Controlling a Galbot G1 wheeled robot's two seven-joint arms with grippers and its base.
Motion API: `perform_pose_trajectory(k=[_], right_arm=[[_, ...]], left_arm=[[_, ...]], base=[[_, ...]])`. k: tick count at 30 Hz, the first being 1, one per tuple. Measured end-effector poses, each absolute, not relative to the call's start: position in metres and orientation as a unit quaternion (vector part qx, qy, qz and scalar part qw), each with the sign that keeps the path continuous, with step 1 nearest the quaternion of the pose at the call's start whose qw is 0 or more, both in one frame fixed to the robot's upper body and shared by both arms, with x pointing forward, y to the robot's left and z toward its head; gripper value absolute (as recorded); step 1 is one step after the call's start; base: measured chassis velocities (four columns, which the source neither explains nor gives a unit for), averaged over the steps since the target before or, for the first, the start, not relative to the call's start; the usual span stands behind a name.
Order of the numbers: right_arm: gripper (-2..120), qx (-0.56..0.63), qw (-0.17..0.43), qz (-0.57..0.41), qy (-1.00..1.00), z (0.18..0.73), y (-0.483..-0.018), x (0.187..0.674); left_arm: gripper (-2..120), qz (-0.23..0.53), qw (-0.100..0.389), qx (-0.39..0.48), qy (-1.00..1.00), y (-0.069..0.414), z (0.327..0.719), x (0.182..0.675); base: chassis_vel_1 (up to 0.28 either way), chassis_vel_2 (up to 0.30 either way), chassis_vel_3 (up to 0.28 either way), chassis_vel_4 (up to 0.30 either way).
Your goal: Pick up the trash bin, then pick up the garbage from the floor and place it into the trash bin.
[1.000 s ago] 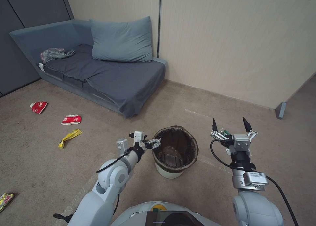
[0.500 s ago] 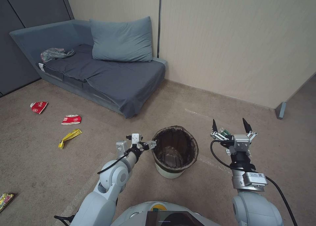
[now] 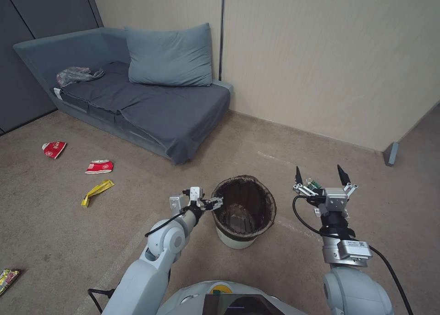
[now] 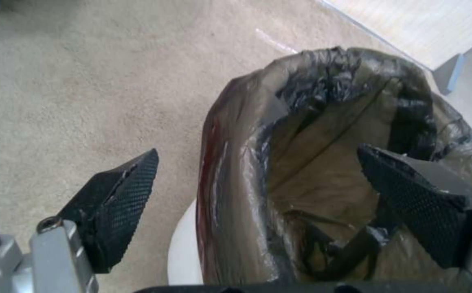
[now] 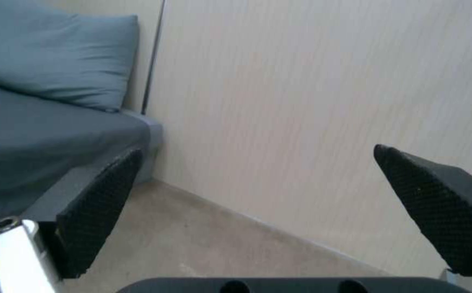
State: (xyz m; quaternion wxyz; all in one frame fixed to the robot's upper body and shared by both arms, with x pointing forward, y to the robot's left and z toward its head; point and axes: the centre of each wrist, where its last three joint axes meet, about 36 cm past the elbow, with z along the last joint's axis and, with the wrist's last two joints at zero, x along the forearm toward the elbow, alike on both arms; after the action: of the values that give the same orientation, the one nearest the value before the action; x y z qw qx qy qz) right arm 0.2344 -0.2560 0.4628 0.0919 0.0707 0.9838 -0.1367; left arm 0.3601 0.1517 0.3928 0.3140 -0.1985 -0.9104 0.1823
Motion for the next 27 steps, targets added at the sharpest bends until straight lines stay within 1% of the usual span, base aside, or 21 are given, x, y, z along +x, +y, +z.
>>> perform_pose_trajectory(k=[4, 6, 11, 13, 14, 15, 16, 18, 19, 20, 21, 22, 23, 25, 27], right_arm=[[100, 0.071, 0.092, -0.137, 0.984, 0.463, -0.256, 0.234], [100, 0.07, 0.092, -0.137, 0.984, 0.463, -0.256, 0.234], [100, 0.07, 0.093, -0.137, 0.984, 0.463, -0.256, 0.234], [100, 0.07, 0.094, -0.137, 0.984, 0.463, -0.256, 0.234], [100, 0.07, 0.094, -0.137, 0.984, 0.463, -0.256, 0.234], [100, 0.069, 0.095, -0.137, 0.984, 0.463, -0.256, 0.234], [100, 0.069, 0.095, -0.137, 0.984, 0.463, -0.256, 0.234], [100, 0.069, 0.096, -0.136, 0.984, 0.463, -0.256, 0.234], [100, 0.068, 0.096, -0.136, 0.984, 0.463, -0.255, 0.234], [100, 0.068, 0.096, -0.136, 0.984, 0.463, -0.255, 0.234], [100, 0.068, 0.096, -0.136, 0.984, 0.463, -0.255, 0.234], [100, 0.068, 0.096, -0.136, 0.984, 0.463, -0.255, 0.234], [100, 0.068, 0.096, -0.136, 0.984, 0.463, -0.255, 0.234], [100, 0.068, 0.096, -0.136, 0.984, 0.462, -0.255, 0.234], [100, 0.068, 0.096, -0.136, 0.984, 0.462, -0.255, 0.234]], left_arm=[[89, 0.182, 0.323, -0.201, -0.907, 0.152, 0.388, 0.364], [86, 0.181, 0.328, -0.2, -0.905, 0.152, 0.384, 0.366], [82, 0.18, 0.34, -0.192, -0.903, 0.152, 0.374, 0.368], [70, 0.177, 0.353, -0.187, -0.9, 0.153, 0.368, 0.369], [70, 0.177, 0.353, -0.187, -0.9, 0.153, 0.368, 0.369], [64, 0.179, 0.359, -0.187, -0.897, 0.153, 0.365, 0.37], [64, 0.179, 0.359, -0.187, -0.897, 0.153, 0.365, 0.37], [55, 0.183, 0.364, -0.184, -0.895, 0.154, 0.362, 0.372], [48, 0.186, 0.369, -0.183, -0.892, 0.151, 0.358, 0.372], [48, 0.186, 0.369, -0.183, -0.892, 0.151, 0.358, 0.372], [45, 0.187, 0.37, -0.184, -0.891, 0.15, 0.358, 0.372], [39, 0.188, 0.374, -0.185, -0.889, 0.147, 0.357, 0.371], [39, 0.188, 0.374, -0.185, -0.889, 0.147, 0.357, 0.371], [27, 0.19, 0.381, -0.19, -0.885, 0.139, 0.356, 0.369], [26, 0.19, 0.382, -0.191, -0.884, 0.138, 0.356, 0.369]], base=[[0.0, 0.0, 0.0, 0.0], [0.0, 0.0, 0.0, 0.0], [0.0, 0.0, 0.0, 0.0], [0.0, 0.0, 0.0, 0.0], [0.0, 0.0, 0.0, 0.0], [0.0, 0.0, 0.0, 0.0], [0.0, 0.0, 0.0, 0.0], [0.0, 0.0, 0.0, 0.0], [0.0, 0.0, 0.0, 0.0], [0.0, 0.0, 0.0, 0.0], [0.0, 0.0, 0.0, 0.0], [0.0, 0.0, 0.0, 0.0], [0.0, 0.0, 0.0, 0.0], [0.0, 0.0, 0.0, 0.0], [0.0, 0.0, 0.0, 0.0]])
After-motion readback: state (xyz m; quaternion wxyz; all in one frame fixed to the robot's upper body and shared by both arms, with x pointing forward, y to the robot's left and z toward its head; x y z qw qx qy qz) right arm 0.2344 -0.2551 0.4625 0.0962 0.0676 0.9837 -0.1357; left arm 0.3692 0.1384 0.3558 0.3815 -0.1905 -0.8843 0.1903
